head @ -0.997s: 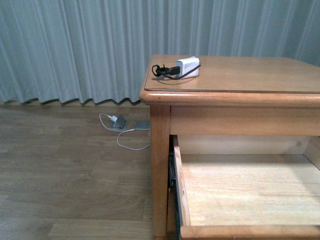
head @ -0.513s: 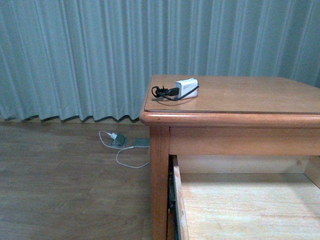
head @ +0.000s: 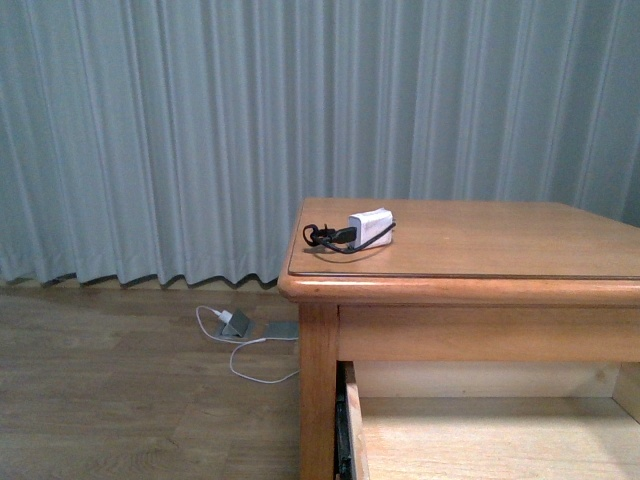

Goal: Put charger into drawer

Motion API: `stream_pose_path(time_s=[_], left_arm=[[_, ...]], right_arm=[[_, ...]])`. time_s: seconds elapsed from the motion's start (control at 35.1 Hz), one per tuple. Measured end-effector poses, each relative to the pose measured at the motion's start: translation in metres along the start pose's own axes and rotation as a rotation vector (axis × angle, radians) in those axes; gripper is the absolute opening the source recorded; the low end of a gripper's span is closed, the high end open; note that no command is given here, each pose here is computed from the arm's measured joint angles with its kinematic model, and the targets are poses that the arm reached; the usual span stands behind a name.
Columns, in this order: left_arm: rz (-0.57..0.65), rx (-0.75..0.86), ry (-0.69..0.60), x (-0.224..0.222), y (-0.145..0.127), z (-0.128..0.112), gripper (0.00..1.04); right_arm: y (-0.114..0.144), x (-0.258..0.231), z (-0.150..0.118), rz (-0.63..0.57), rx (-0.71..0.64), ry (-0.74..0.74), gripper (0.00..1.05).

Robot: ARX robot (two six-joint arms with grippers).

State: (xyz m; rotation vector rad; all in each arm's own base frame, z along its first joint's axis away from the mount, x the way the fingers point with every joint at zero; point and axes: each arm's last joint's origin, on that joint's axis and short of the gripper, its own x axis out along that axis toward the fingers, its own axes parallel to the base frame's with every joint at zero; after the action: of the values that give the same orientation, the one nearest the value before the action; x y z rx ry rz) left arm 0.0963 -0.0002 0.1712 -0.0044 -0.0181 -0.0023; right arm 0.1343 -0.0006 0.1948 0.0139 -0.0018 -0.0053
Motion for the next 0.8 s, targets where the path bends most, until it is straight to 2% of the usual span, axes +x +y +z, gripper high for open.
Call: stream_pose_path(time_s=[0.26, 0.28, 0.34, 0.71, 0.74, 0.8], left_arm=[[0.0, 0.0, 0.0, 0.0, 0.0, 0.0, 0.98], [0.0, 0.0, 0.0, 0.0, 0.0, 0.0, 0.98], [0.0, 0.0, 0.0, 0.0, 0.0, 0.0, 0.98], [0.0, 0.0, 0.0, 0.0, 0.0, 0.0, 0.98], [0.0, 0.0, 0.0, 0.0, 0.0, 0.0, 0.98], [0.0, 0.0, 0.0, 0.0, 0.0, 0.0, 0.98]], right_arm=[[0.0, -0.009, -0.011, 0.003, -0.009, 0.004, 0.06], [0.0, -0.009, -0.012, 0.003, -0.012, 0.003, 0.07], [0.0, -0.01, -0.012, 0.003, -0.012, 0.0, 0.16], [0.0, -0.01, -0.012, 0.003, -0.012, -0.002, 0.96], [0.0, -0.01, -0.012, 0.003, -0.011, -0.002, 0.98], [0.0, -0.01, -0.012, 0.003, -0.012, -0.002, 0.95]])
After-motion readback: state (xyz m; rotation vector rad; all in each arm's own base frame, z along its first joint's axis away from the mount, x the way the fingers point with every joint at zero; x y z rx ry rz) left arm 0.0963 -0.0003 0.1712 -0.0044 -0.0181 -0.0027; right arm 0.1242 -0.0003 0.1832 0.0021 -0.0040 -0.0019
